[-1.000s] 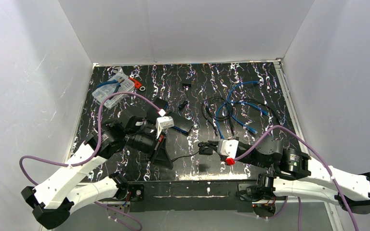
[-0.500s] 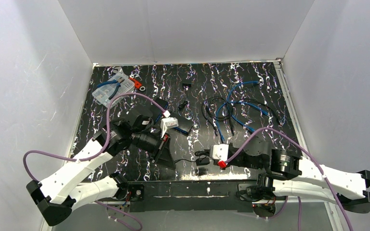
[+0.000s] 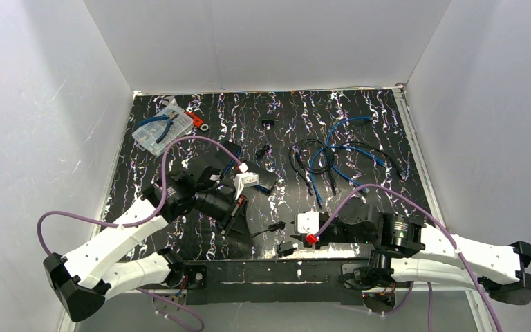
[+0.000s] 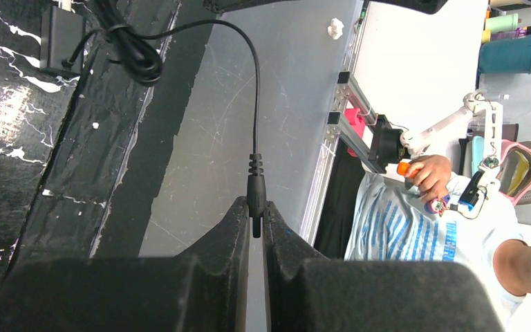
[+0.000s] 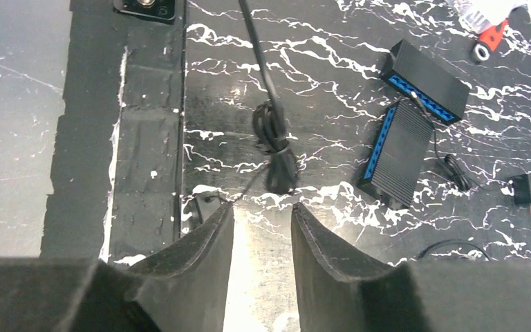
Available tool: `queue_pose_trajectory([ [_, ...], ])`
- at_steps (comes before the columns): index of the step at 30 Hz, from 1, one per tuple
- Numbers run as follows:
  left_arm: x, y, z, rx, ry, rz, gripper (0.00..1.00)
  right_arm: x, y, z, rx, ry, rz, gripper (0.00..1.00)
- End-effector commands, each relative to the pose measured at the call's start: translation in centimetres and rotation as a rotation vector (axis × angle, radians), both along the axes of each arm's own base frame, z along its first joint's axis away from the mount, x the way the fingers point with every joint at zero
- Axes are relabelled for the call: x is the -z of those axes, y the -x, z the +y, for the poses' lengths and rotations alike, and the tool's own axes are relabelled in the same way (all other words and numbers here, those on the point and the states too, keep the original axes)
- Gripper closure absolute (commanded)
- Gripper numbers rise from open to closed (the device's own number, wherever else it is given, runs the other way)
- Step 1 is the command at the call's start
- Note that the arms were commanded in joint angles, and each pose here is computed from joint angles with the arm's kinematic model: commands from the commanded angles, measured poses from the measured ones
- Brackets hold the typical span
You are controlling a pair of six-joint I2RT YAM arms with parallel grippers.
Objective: Insert the plug into the switch port
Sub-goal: Pick up the power from the center of the board.
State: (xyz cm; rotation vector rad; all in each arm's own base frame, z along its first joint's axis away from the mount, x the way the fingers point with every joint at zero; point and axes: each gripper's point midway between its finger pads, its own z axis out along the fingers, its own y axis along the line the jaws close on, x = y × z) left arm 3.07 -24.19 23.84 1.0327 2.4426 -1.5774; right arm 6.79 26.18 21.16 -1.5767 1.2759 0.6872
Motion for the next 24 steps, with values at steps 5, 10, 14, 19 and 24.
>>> queue_pose_trajectory([
  [5,0.8,0.5,0.0,0.026,-0.013,0.047,1.0,-2.7,1.3,0.6,-0.081,-0.043,0.007,0.51],
  [10,1.2,0.6,0.0,0.038,-0.022,0.068,1.0,-4.6,1.4,1.7,-0.125,-0.081,-0.038,0.49],
  [14,1.5,0.6,-0.1,0.041,-0.03,0.078,1.0,-5.8,1.6,2.8,-0.172,-0.081,-0.069,0.48],
  [19,1.9,0.5,-0.2,0.037,-0.041,0.091,1.0,-6.4,1.9,4.3,-0.227,-0.073,-0.078,0.48],
  [24,2.1,0.5,-0.2,0.036,-0.049,0.101,1.0,-6.8,2.4,5.6,-0.271,-0.084,-0.072,0.48],
])
